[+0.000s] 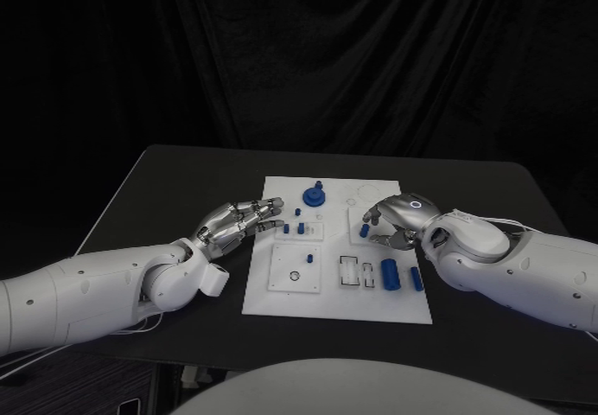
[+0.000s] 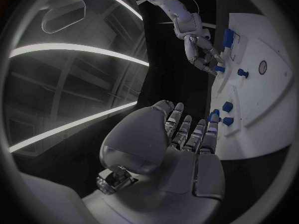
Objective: Assemble the parts on the task board
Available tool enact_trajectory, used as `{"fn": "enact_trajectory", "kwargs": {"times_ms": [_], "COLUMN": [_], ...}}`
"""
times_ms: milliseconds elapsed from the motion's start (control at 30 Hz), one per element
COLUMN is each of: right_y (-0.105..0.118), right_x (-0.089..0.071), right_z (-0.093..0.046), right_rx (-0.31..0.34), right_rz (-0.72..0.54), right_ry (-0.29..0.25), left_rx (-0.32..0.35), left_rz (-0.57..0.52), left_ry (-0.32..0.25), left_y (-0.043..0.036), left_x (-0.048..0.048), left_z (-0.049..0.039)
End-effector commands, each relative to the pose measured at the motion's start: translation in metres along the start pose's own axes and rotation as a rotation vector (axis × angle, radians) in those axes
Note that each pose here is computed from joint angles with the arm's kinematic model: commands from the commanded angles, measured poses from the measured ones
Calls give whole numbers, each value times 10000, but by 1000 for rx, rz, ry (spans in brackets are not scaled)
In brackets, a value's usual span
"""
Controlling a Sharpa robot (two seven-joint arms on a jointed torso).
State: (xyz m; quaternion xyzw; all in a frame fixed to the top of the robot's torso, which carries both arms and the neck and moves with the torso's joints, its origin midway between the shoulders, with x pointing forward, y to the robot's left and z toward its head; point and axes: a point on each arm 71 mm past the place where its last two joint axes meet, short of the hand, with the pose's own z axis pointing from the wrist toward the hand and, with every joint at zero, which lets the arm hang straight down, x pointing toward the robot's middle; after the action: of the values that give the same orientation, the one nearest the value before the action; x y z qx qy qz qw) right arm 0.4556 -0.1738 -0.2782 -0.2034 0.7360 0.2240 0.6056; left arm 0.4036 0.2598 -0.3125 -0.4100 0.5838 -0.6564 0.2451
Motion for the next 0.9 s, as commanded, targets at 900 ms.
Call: {"fn": "enact_trajectory", "kwargs": {"times_ms": [900], "right_y": [79], "right_x": [-35], "right_z": [34], "right_rx": [-51], "right_rz": [40], "right_ry": [-89], "left_rx": [74], "left_rz": [-18], "left_ry": [9], "left_y": [-15], "left_x": [26], "left_z": [8]}}
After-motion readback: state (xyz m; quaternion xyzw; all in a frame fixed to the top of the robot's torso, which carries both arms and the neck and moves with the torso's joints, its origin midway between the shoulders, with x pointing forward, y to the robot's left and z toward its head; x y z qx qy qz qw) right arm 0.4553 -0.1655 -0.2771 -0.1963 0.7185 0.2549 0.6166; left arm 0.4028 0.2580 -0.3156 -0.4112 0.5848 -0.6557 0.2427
